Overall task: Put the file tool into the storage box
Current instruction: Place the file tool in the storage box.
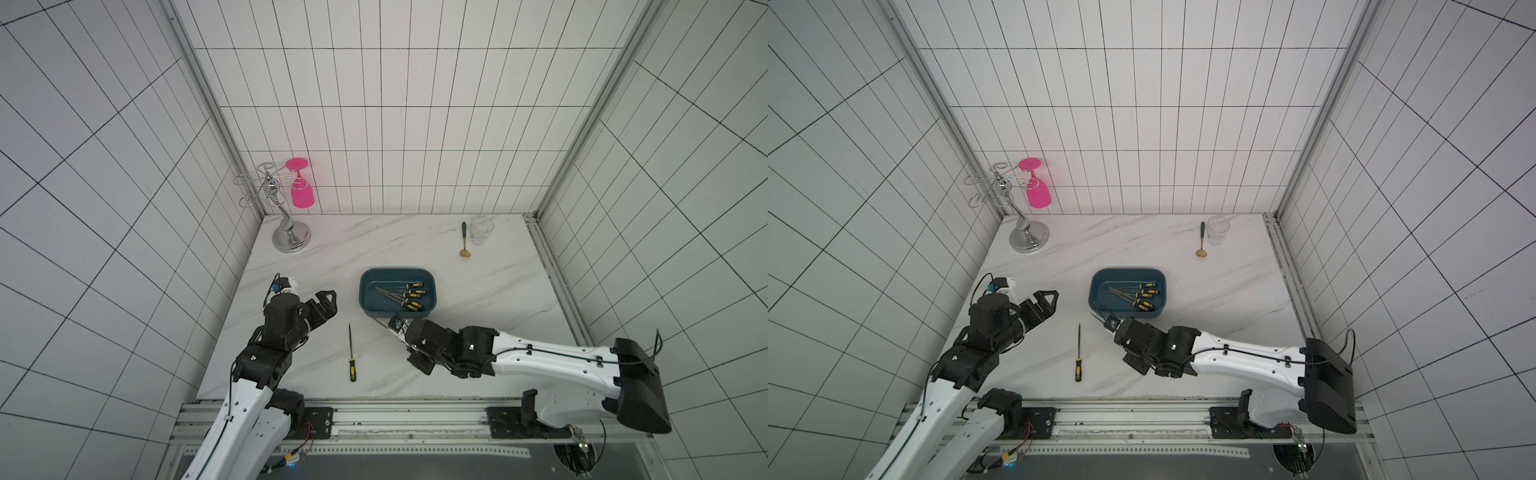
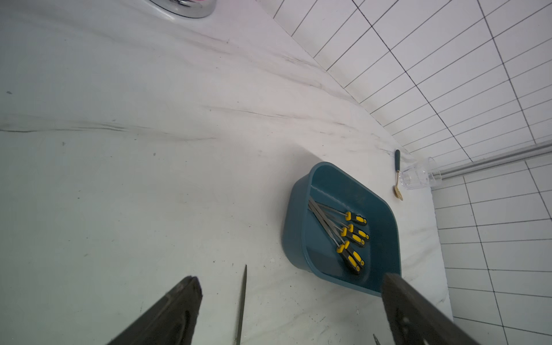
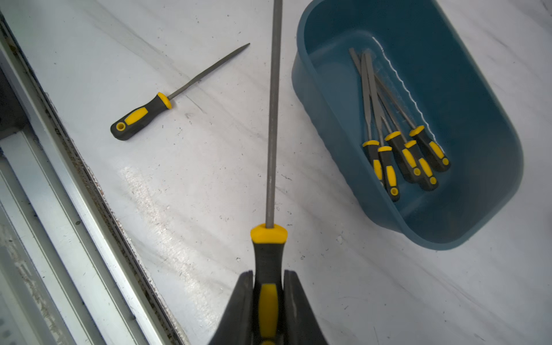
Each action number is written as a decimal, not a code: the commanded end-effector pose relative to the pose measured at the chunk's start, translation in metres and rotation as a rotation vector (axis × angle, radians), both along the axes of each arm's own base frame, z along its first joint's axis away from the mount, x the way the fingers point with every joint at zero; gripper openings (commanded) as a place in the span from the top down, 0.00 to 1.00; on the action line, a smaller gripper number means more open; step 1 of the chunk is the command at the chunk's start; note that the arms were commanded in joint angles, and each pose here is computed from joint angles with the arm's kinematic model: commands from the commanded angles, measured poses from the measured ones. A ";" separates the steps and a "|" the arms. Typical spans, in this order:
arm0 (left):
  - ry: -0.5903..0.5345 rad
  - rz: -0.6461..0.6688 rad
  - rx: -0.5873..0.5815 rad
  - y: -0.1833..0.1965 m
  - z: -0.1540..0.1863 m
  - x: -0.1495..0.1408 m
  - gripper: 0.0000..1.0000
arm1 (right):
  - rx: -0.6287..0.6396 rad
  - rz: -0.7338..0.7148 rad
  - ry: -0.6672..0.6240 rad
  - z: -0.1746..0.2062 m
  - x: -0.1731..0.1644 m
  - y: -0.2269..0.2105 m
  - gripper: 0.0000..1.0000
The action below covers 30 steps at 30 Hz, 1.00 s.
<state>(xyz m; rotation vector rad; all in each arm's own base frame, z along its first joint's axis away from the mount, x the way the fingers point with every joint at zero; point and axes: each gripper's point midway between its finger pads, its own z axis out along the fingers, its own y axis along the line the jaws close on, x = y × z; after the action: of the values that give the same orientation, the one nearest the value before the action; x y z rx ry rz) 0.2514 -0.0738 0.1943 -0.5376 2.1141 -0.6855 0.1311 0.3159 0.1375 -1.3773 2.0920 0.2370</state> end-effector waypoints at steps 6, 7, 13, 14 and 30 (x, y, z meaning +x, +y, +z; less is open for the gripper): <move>-0.126 -0.194 -0.212 -0.048 0.051 0.023 0.02 | 0.024 0.027 -0.131 0.049 0.036 0.000 1.00; -0.130 -0.204 -0.228 -0.051 0.053 0.026 0.02 | 0.021 0.028 -0.135 0.052 0.042 0.001 1.00; -0.130 -0.212 -0.234 -0.055 0.059 0.042 0.02 | -0.023 0.065 -0.101 0.046 0.073 -0.001 1.00; -0.125 -0.213 -0.231 -0.055 0.057 0.044 0.02 | -0.036 0.084 -0.090 0.043 0.076 0.000 1.00; 0.042 -0.238 -0.157 -0.051 -0.016 0.049 0.02 | -0.202 0.096 -0.041 -0.004 0.147 0.003 1.00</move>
<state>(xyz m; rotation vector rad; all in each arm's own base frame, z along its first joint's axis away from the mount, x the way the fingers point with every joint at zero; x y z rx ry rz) 0.3011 -0.1232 0.1908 -0.4358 2.1631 -0.9991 0.2656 0.3141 0.1205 -1.5889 2.0929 0.0146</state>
